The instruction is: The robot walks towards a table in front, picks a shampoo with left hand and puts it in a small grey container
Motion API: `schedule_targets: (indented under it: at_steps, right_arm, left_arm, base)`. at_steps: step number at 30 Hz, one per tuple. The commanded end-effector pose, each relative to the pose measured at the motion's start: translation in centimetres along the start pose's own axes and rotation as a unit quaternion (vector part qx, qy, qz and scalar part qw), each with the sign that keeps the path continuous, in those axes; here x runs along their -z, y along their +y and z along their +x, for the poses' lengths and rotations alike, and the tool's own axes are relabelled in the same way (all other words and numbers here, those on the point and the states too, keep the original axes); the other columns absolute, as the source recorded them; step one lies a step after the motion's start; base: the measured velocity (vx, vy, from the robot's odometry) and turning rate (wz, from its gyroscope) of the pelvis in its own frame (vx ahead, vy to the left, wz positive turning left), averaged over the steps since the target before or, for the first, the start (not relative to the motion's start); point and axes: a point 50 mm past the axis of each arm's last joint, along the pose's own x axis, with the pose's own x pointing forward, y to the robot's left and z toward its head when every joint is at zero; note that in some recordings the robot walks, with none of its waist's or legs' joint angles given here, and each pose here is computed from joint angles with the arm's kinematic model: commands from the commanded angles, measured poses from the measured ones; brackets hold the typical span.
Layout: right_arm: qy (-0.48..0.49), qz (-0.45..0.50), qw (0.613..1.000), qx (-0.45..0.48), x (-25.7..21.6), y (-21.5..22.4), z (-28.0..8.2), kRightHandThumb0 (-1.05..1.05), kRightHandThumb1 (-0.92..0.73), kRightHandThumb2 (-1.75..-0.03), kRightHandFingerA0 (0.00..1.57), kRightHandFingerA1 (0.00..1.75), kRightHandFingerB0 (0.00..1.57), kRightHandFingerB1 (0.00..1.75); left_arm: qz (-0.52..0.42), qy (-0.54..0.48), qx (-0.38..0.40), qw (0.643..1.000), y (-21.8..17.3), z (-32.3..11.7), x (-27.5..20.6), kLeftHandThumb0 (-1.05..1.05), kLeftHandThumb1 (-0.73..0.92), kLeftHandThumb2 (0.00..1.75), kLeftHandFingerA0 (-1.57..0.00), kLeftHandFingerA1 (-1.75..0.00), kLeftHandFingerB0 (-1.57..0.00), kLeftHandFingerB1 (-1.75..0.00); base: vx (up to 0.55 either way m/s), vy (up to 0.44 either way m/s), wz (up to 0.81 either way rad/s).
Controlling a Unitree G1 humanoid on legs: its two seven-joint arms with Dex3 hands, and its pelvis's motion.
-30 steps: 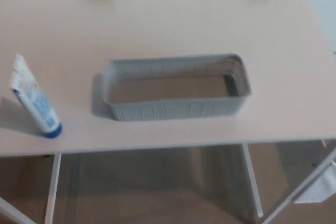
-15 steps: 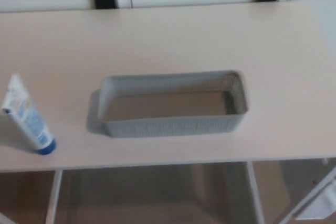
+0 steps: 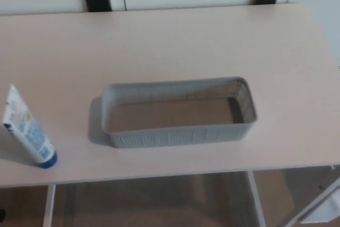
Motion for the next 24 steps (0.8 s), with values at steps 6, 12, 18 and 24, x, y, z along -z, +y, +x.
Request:
schedule_targets:
  at_steps: [6, 12, 18, 24]
  right_arm:
    - [0.007, 0.005, 1.000, 0.019, 0.1, -1.0, 0.0, -0.31, -0.59, -0.57, 0.82, 0.50, 0.62, 0.43]
    - [0.015, 0.007, 1.000, 0.018, 0.4, -1.0, -0.1, -0.31, -0.59, -0.56, 0.79, 0.49, 0.61, 0.43]
    - [0.014, 0.008, 1.000, 0.021, 0.1, -1.2, 0.1, -0.32, -0.60, -0.57, 0.79, 0.48, 0.63, 0.42]
    - [0.016, 0.003, 1.000, 0.020, 0.3, -1.0, 0.0, -0.30, -0.60, -0.57, 0.80, 0.50, 0.61, 0.43]
  left_arm:
    - [0.064, -0.214, 0.079, 0.972, 1.2, -10.6, -9.4, -0.33, 0.56, 0.62, -0.16, -0.36, -0.16, -0.30]
    - [0.049, -0.281, 0.074, 0.956, 1.8, -11.4, -12.4, -0.28, 0.54, 0.60, -0.11, -0.34, -0.11, -0.29]
    - [0.044, -0.311, 0.082, 0.946, 1.8, -11.6, -14.1, -0.17, 0.58, 1.00, -0.02, -0.51, 0.00, -0.49]
    - [0.032, -0.297, 0.083, 0.951, 2.1, -9.0, -16.2, -0.22, 0.51, 0.62, -0.03, -0.35, -0.09, -0.20]
  base:
    - [0.01, 0.001, 0.03]
    - [0.00, -0.014, 0.00]
    - [0.00, 0.000, 0.00]
    - [0.00, 0.000, 0.00]
